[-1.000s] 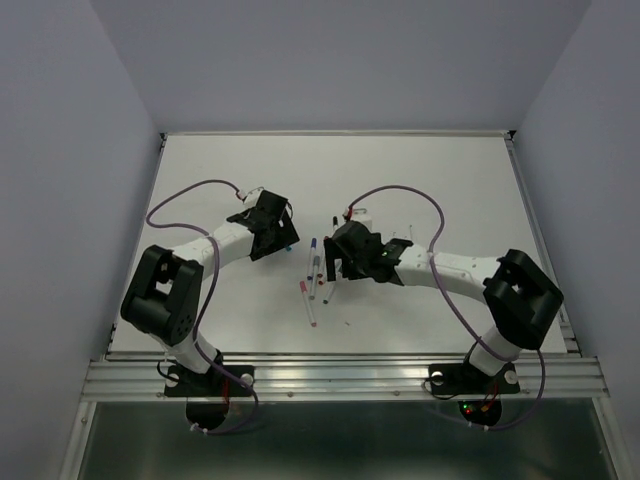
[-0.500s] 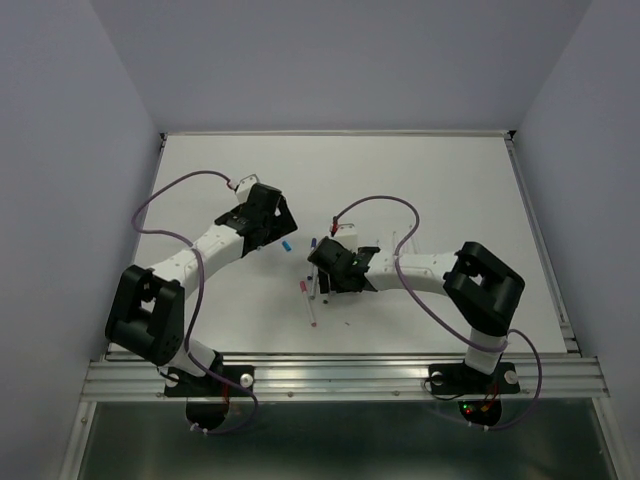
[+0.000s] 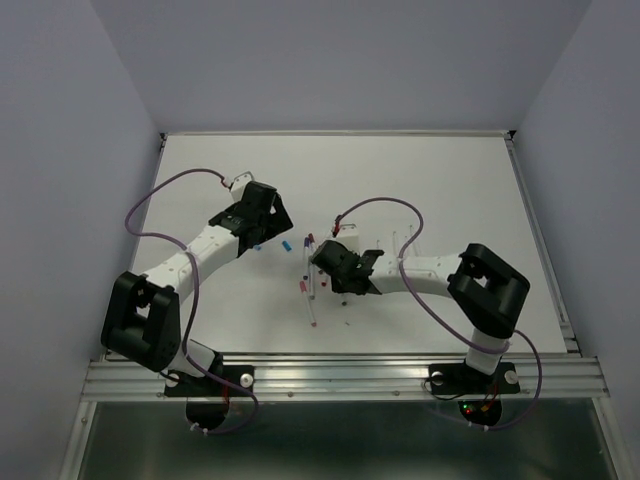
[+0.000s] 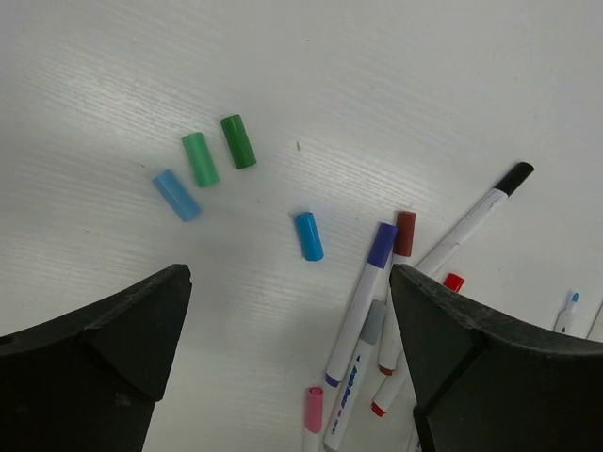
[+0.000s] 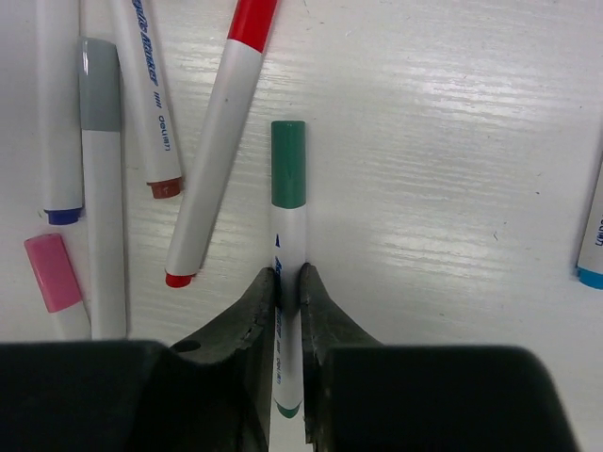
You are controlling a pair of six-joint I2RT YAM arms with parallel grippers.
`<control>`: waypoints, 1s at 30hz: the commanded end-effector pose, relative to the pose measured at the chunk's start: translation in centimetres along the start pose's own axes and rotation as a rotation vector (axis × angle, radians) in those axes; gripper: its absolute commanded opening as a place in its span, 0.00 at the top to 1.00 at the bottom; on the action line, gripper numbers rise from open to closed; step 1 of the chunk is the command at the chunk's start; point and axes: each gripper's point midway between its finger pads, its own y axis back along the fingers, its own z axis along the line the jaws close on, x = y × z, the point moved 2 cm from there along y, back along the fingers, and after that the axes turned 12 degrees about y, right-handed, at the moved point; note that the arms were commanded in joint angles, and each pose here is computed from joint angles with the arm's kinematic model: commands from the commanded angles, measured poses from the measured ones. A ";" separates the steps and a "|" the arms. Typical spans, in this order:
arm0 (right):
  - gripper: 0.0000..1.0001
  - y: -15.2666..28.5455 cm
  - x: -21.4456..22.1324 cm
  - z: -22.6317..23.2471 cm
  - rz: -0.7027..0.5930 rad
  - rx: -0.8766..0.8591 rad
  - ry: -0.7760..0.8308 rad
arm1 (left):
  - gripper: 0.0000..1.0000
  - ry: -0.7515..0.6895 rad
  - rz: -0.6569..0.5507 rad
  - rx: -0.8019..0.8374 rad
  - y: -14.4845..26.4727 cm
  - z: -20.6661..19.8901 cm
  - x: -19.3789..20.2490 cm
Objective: Open the pen caps
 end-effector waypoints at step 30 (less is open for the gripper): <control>0.99 12.8 -12.2 -2.1 -0.611 -0.524 0.095 | 0.26 -0.097 0.321 0.847 8.8 -12.9 5.7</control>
